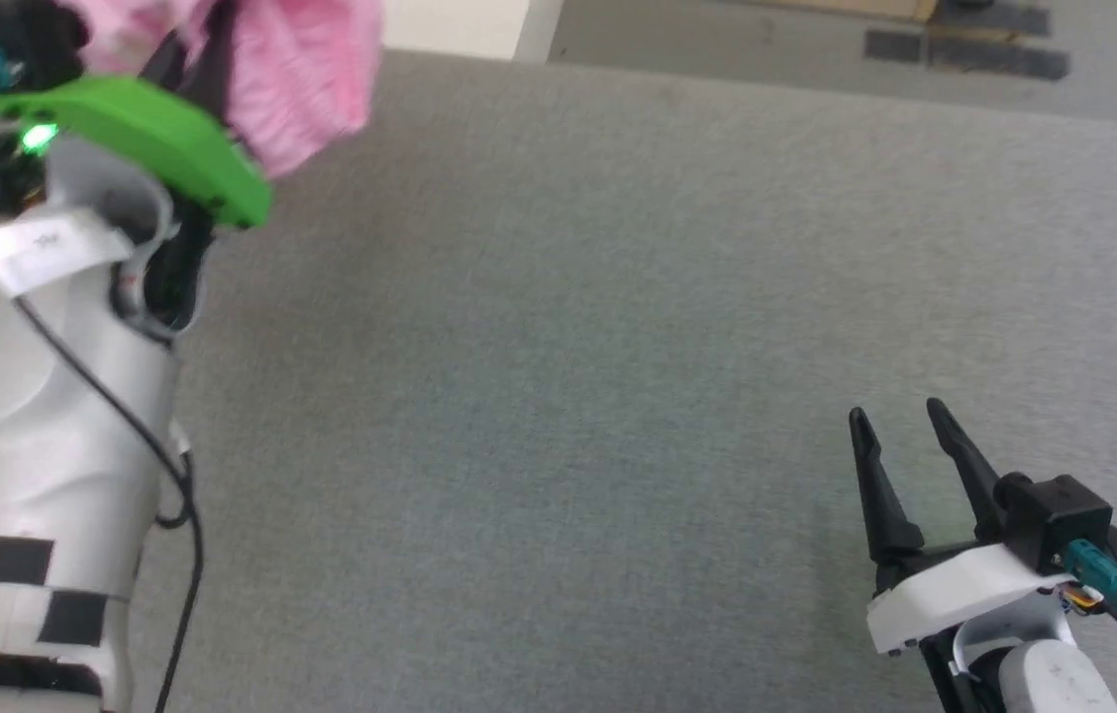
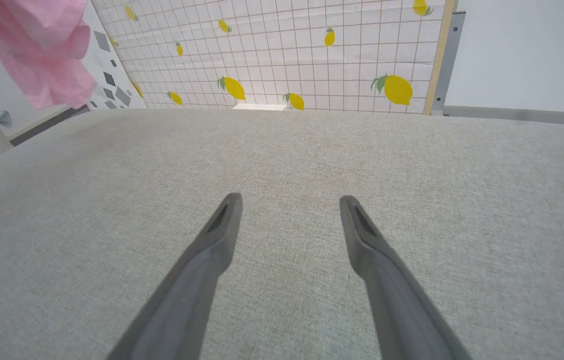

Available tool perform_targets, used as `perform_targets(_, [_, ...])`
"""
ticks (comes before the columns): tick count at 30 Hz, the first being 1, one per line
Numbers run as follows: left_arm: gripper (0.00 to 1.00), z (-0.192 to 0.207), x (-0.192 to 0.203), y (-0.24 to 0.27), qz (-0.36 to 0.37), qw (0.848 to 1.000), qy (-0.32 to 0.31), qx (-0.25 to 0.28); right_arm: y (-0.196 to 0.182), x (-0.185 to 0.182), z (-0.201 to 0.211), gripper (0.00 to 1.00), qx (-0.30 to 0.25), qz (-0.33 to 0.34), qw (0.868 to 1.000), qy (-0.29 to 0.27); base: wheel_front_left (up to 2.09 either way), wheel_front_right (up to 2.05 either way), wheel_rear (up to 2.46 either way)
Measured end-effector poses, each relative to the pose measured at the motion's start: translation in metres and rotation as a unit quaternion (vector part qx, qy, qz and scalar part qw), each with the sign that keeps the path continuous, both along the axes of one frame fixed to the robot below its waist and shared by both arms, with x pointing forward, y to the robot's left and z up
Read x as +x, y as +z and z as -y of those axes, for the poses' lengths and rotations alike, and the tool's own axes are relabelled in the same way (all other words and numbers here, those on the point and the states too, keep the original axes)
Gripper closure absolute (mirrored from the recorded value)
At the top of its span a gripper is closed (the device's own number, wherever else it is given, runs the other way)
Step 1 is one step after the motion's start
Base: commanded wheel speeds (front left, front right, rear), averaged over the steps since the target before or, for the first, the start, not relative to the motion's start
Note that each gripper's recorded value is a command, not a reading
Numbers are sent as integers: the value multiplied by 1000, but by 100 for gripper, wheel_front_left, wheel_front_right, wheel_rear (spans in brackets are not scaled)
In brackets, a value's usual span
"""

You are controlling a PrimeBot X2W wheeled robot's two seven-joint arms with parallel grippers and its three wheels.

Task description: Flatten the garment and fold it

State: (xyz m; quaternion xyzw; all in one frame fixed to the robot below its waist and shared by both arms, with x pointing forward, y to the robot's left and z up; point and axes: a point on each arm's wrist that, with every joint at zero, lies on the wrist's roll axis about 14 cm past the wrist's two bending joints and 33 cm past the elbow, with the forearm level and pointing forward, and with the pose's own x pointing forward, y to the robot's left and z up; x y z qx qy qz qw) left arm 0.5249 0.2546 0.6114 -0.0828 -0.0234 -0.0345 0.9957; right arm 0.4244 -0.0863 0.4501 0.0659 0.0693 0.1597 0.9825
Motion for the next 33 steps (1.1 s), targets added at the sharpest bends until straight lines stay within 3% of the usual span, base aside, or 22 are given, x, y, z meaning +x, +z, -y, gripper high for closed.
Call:
perform_targets(4, [100, 77, 4, 20, 7, 995, -97, -11, 9, -9, 20, 0, 4, 12, 999, -30, 0, 0, 0])
perform_targets(9, [100, 174, -19, -34, -89, 971, -222, 3, 13, -24, 54, 0, 1, 17, 997, -77, 0, 0, 0])
perform_targets(14, [100, 245, -85, -131, -252, 912, -324, 12, 12, -44, 86, 0, 0, 14, 992, -126, 0, 0, 0])
perform_targets(19, [100, 270, -156, -201, -406, 828, -384, 37, 14, -55, 104, 0, 1, 18, 988, -154, 0, 0, 0])
perform_targets(20, [27, 270, -160, -203, -414, 824, -385, 35, 15, -56, 105, 0, 1, 19, 988, -156, 0, 0, 0])
perform_targets(21, [0, 272, -161, -201, -414, 824, -386, 30, 15, -57, 106, 0, 3, 20, 987, -157, 0, 0, 0])
perform_targets(30, [0, 259, -129, -120, -338, 865, -352, -113, 19, -52, 90, 0, 11, 27, 990, -135, 0, 0, 0])
perform_targets(33, [0, 231, -110, -80, -277, 893, -312, -167, 22, -48, 82, 0, 14, 32, 992, -123, 0, 0, 0])
